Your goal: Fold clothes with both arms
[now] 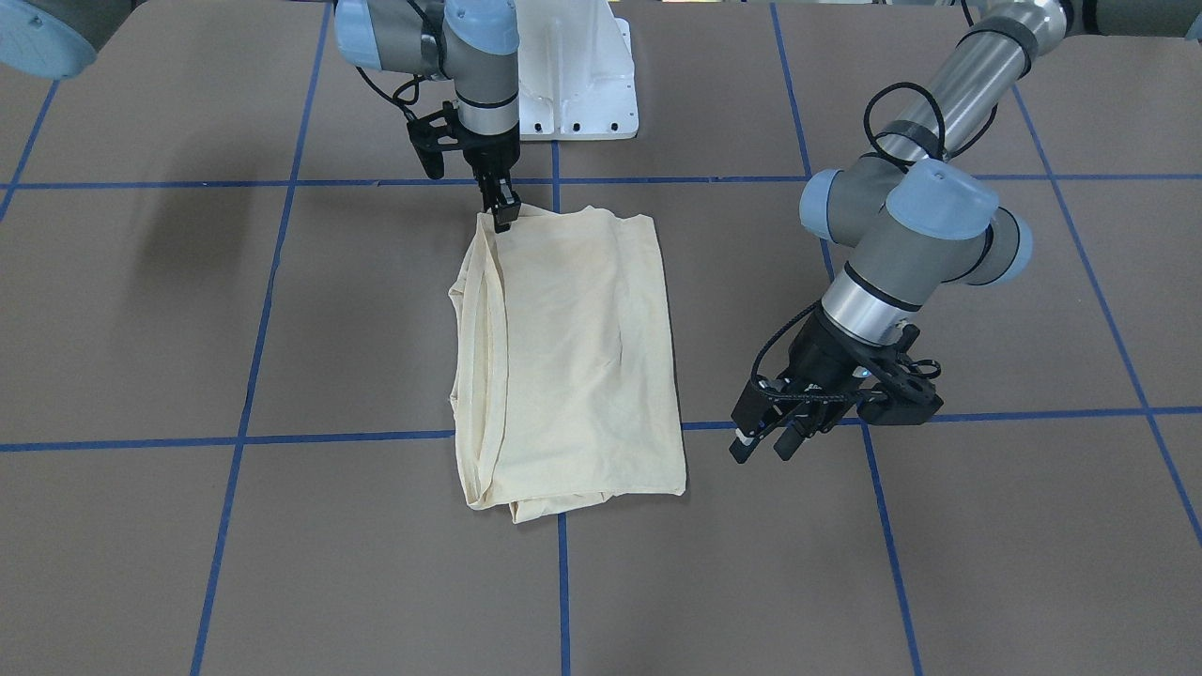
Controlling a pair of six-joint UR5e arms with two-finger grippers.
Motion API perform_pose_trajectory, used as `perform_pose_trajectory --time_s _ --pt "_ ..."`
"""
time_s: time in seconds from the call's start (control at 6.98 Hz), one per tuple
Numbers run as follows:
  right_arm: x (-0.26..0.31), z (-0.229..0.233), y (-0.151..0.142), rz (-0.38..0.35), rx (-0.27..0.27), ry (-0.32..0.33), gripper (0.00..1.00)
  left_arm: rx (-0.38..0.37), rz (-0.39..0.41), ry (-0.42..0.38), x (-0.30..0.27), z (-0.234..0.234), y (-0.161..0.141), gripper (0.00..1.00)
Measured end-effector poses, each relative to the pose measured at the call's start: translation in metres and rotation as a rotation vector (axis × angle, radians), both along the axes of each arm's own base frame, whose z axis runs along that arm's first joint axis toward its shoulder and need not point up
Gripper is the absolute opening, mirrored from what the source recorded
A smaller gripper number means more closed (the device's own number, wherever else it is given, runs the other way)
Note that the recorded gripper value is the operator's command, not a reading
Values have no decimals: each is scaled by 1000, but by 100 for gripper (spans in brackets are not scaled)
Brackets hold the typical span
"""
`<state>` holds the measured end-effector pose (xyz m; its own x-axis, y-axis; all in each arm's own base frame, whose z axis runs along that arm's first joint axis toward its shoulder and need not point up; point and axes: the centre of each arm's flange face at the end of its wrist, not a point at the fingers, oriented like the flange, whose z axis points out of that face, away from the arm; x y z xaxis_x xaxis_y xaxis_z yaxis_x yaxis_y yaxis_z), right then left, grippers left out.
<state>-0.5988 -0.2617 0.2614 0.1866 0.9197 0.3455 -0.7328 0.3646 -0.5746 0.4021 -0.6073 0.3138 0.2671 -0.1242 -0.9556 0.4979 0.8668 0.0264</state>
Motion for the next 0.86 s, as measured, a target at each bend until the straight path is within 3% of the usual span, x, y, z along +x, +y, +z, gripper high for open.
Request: perform_pose_trajectory --time_s 0.29,0.43,0.57,0.72,0.86 --pt "9 -8 -4 10 4 -24 0 1 0 1 0 -1 0 71" --pt "13 -11 -6 13 4 -31 0 -4 -3 9 -1 -3 1 46" --pt "18 -11 -6 12 2 -33 0 -31 -12 43 -3 -9 7 47" --pt "25 -9 -4 11 1 -35 0 -61 -10 90 -4 -17 25 99" --pt "31 -8 -3 9 0 -39 0 -85 15 133 0 -20 60 100"
